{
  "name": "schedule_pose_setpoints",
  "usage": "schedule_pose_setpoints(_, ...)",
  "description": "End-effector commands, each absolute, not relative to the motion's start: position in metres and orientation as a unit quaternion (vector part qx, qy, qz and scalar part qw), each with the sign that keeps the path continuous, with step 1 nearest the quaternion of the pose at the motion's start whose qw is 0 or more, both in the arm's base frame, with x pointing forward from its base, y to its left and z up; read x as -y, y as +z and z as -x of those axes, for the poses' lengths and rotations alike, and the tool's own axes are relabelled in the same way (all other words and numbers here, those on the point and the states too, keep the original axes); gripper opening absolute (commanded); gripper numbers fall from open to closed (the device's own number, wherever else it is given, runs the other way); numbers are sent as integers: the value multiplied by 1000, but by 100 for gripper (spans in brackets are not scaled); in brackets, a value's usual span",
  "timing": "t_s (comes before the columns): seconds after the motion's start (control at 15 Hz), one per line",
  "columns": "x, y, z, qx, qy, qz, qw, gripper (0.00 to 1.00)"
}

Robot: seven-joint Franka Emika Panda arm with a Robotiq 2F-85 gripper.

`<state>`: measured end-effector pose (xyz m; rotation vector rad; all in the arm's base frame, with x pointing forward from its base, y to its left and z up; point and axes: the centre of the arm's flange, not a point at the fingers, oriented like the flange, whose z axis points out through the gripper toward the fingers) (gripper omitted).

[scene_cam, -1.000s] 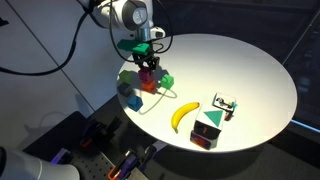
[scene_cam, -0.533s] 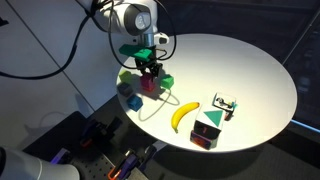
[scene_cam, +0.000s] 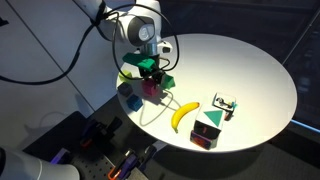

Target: Pick up the pink block and put it on the table

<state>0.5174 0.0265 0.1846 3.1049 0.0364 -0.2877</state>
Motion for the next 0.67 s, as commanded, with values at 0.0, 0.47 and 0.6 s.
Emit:
schedule_pose_setpoints(0.0, -23, 174, -521, -8, -76, -997, 11, 28)
schedule_pose_setpoints(0.47, -23, 157, -526, -7, -57, -998, 7, 28)
schedule_pose_setpoints(0.6, -23, 156, -530, -4, -55, -998, 4, 28)
